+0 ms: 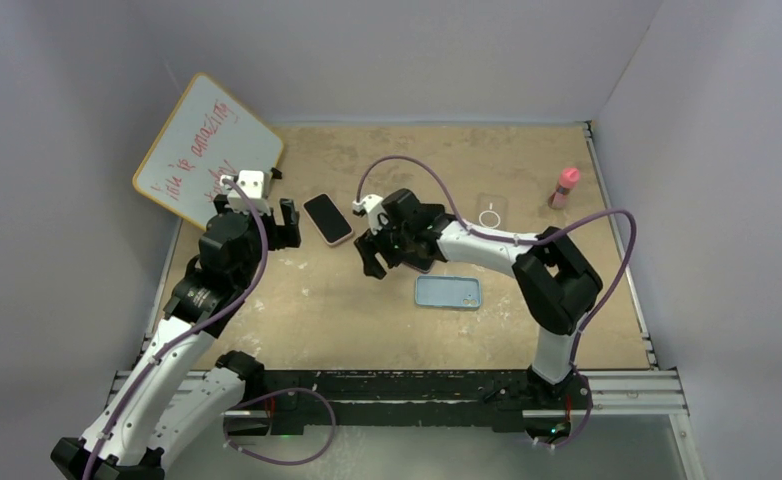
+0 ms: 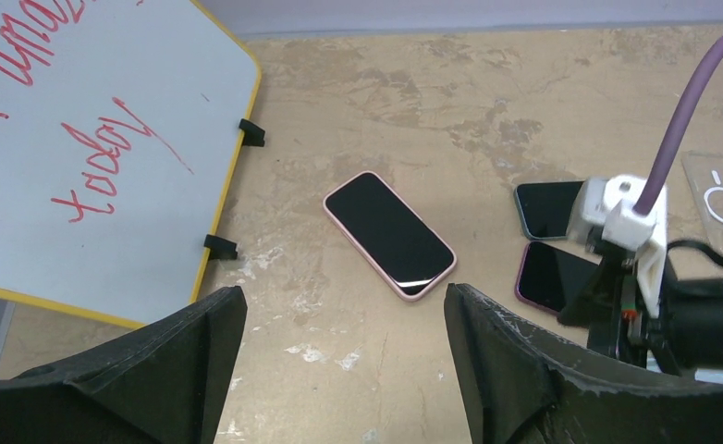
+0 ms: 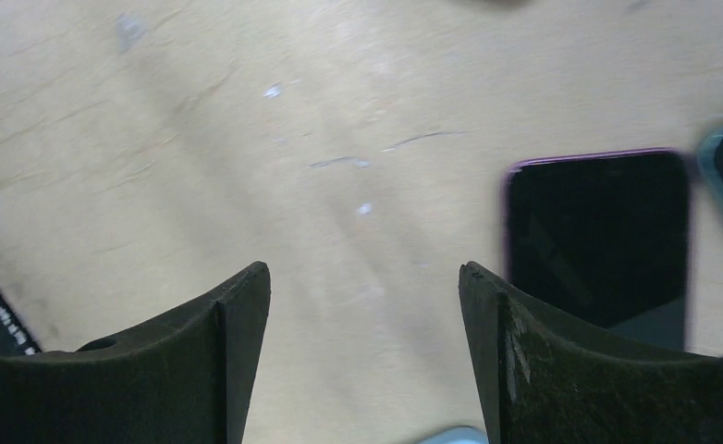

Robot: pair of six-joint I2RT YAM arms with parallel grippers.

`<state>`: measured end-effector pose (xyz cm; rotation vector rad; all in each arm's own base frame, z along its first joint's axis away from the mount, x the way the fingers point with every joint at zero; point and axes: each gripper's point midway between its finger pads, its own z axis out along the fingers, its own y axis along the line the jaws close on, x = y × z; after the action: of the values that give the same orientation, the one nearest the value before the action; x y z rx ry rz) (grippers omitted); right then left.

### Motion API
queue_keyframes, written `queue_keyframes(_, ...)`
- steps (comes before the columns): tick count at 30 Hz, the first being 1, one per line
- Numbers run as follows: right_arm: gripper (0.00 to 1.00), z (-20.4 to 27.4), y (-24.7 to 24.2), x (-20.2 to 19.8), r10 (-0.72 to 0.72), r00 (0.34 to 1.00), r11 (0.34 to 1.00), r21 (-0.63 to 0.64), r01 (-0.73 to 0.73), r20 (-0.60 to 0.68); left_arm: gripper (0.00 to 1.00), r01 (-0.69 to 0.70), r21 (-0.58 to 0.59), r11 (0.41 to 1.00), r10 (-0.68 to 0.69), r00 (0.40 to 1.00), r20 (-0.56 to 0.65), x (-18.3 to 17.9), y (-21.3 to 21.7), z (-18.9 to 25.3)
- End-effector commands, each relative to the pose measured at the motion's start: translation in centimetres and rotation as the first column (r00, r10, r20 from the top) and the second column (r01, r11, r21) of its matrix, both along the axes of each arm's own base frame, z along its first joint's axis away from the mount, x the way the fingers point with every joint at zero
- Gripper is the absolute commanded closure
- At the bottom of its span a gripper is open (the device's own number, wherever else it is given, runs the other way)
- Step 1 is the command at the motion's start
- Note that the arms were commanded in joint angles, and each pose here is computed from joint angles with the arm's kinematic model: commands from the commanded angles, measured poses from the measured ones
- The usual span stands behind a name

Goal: Take the phone out of the phone case
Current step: Pick up the phone case from the center of the board.

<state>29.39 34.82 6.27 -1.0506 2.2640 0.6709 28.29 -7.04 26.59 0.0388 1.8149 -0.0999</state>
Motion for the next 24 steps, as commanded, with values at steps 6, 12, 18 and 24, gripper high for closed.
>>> queue_keyframes(6, 0.23, -2.8, -1.3, -4.1, -0.019, 0.993, 0.998, -0.065, 0.011, -0.120, 0.19, -0.001, -0.033, 0.999, 0.002, 1.000, 0.028, 0.4, -0.1, 0.5)
queue_keyframes(12, 0.23, -4.6, -4.6, -3.2, -0.110, 0.987, 0.983, -0.161, 0.090, -0.116, 0.19, 0.000, -0.034, 0.999, 0.001, 1.000, 0.024, 0.4, -0.1, 0.4)
queue_keyframes(18, 0.23, -5.6, -8.7, -1.1, -0.254, 0.961, 0.951, -0.212, 0.227, -0.107, 0.19, 0.000, -0.033, 0.999, 0.001, 1.000, 0.021, 0.5, -0.1, 0.3)
queue_keyframes(24, 0.23, -5.2, -11.0, 0.6, -0.331, 0.939, 0.930, -0.202, 0.308, -0.091, 0.19, 0.001, -0.035, 0.999, -0.001, 1.000, 0.023, 0.5, -0.1, 0.3)
